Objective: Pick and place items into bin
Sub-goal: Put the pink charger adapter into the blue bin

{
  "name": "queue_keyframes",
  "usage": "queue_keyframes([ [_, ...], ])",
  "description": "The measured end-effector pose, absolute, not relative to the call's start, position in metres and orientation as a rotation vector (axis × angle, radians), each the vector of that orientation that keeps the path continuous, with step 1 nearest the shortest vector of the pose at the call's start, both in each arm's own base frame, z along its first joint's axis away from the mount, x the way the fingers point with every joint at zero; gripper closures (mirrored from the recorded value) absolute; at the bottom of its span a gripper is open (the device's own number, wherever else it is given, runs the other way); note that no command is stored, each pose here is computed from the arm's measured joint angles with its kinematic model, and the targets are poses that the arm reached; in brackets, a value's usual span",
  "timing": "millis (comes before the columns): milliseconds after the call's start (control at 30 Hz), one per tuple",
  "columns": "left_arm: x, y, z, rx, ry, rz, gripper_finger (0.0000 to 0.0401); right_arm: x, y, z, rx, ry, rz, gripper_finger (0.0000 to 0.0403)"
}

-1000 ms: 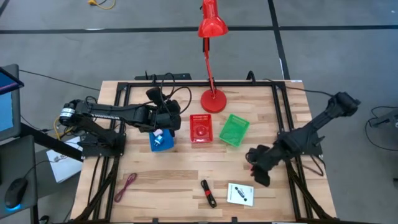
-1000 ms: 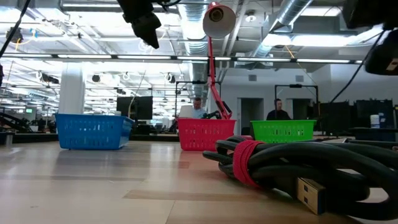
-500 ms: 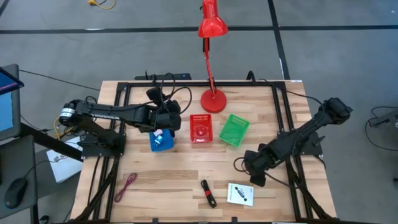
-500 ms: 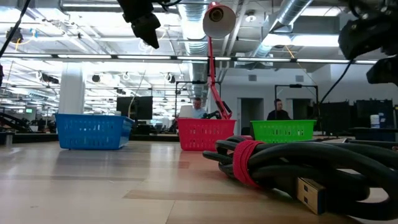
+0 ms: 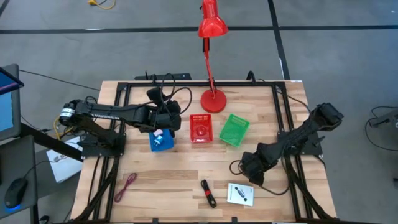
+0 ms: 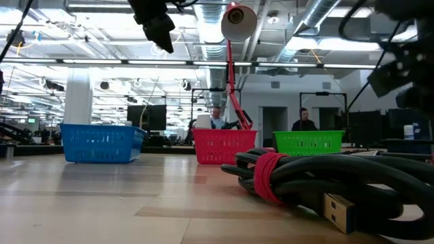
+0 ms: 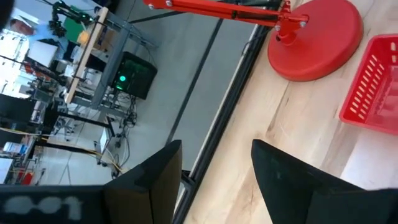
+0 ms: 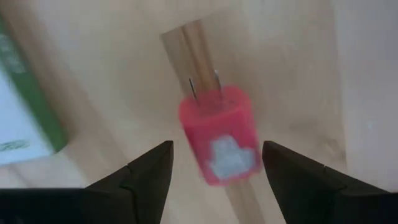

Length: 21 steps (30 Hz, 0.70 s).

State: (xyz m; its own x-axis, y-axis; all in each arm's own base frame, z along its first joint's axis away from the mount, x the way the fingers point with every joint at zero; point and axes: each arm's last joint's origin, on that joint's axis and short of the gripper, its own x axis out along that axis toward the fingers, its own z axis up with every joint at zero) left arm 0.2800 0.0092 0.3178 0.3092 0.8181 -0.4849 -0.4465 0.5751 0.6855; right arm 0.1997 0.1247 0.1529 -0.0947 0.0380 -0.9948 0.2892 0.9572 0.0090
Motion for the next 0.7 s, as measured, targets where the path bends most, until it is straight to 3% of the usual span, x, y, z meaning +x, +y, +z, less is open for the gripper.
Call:
queue_keyframes([
  [333, 0.280, 0.009, 0.318, 0.466, 0.919, 0.867, 0.0217, 0.206, 0.128, 0.131, 0.123, 1.731, -0.145, 0.0163],
  [700, 0.280, 0.009, 0.318, 0.487, 0.931, 0.857, 0.0217, 0.208, 0.119, 0.147, 0.149, 1.637, -0.130, 0.0186],
])
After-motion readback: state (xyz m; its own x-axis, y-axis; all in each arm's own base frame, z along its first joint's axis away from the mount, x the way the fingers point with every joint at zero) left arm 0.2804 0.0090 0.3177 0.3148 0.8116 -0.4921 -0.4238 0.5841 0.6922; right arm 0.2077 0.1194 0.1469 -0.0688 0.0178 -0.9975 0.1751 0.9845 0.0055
